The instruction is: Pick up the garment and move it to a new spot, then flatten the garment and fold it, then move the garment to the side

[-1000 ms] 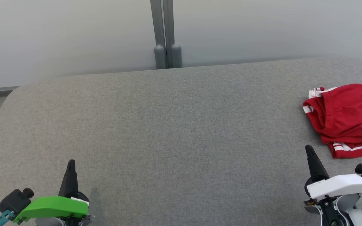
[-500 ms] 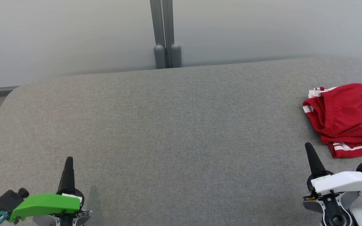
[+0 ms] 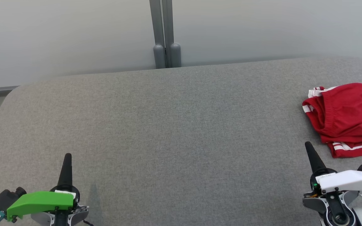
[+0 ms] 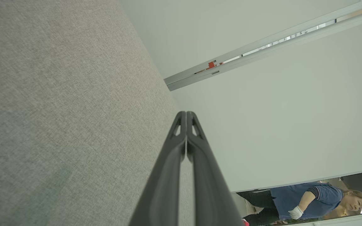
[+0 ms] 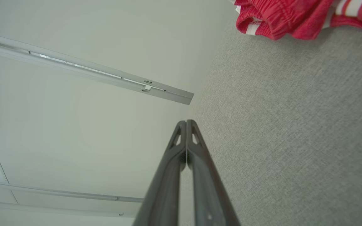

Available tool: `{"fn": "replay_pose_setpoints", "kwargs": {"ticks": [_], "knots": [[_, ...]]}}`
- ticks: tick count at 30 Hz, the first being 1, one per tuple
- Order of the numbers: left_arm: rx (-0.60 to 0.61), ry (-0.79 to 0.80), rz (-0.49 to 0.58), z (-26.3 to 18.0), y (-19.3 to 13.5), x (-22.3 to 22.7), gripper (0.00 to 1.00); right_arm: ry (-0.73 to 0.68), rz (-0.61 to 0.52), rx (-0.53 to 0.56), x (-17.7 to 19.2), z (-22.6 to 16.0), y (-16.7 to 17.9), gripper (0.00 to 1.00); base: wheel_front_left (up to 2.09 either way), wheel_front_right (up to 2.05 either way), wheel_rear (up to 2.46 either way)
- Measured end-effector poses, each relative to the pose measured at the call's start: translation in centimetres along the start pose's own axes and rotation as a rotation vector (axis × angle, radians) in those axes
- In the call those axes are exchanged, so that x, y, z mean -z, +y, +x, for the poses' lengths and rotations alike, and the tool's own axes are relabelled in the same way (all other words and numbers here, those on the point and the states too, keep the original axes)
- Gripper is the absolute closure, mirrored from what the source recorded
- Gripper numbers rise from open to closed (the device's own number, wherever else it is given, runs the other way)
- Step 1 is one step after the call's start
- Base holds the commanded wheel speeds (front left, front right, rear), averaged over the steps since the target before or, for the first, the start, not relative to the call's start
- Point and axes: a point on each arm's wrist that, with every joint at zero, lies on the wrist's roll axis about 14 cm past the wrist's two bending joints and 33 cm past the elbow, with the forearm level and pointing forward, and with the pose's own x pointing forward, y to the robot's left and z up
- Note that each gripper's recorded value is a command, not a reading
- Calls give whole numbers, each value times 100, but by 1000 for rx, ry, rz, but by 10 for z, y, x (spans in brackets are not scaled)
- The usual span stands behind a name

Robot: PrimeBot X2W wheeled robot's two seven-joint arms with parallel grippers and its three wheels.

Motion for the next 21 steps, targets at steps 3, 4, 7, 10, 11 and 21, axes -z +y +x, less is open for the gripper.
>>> {"fn": "replay_pose_setpoints", "kwargs": {"ticks": [3,4,7,10,11,21], "knots": [[3,0,-26,1,-1,-1,100,-1,26,-2,0,1,1,100,0,0,0],[3,-1,-37,1,-1,-1,100,1,36,-2,0,1,1,100,0,0,0],[4,1,-61,1,-1,-1,100,-1,65,-3,0,1,1,100,0,0,0],[7,2,-85,1,-2,-2,100,-1,89,-4,0,2,2,100,0,0,0],[9,1,-95,2,-3,-2,100,-2,98,-6,-1,2,3,100,0,0,0],[22,0,-175,4,-6,-4,100,-3,179,-12,-2,3,4,100,0,0,0]]}}
